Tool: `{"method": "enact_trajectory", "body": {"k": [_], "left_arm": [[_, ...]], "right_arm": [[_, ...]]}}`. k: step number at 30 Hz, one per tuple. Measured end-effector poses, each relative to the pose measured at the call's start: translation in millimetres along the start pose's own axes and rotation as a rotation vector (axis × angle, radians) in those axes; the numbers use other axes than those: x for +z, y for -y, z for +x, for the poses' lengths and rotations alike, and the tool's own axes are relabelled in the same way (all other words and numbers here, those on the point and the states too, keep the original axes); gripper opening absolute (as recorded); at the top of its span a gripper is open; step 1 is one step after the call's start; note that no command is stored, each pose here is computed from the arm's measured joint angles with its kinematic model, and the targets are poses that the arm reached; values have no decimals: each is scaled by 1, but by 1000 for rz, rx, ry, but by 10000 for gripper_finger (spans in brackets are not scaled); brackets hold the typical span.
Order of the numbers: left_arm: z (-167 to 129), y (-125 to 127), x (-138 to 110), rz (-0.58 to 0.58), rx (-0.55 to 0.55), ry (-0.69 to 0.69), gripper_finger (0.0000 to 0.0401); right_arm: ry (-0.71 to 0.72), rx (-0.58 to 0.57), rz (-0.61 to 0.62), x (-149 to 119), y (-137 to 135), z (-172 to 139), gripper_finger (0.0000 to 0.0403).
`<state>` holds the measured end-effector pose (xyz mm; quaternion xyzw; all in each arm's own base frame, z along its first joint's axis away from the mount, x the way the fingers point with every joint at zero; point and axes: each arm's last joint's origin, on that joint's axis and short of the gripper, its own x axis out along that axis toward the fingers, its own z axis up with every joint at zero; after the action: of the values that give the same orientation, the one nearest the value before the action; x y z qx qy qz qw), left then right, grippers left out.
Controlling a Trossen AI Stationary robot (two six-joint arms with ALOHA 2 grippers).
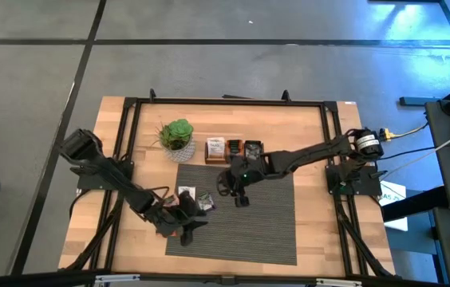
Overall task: Pick & Place Tea
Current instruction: Put the blue tea bag into the right section of the wooden organizer
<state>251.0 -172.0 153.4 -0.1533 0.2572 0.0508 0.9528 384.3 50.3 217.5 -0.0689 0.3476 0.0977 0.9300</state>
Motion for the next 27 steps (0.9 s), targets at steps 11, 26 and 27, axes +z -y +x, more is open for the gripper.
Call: {"method": "enact_trajectory", "body": {"k": [11,26,27], "left_arm": [[18,-5,-13,11,45,-8,18],[30,-23,-21,11,151,-78,3],[32,-24,-24,8,159,-91,3]], "right_arm": [[35,-2,49,3,0,2,144],[40,55,201,-20,7,54,154],[42,58,214,-22,10,57,161]]}}
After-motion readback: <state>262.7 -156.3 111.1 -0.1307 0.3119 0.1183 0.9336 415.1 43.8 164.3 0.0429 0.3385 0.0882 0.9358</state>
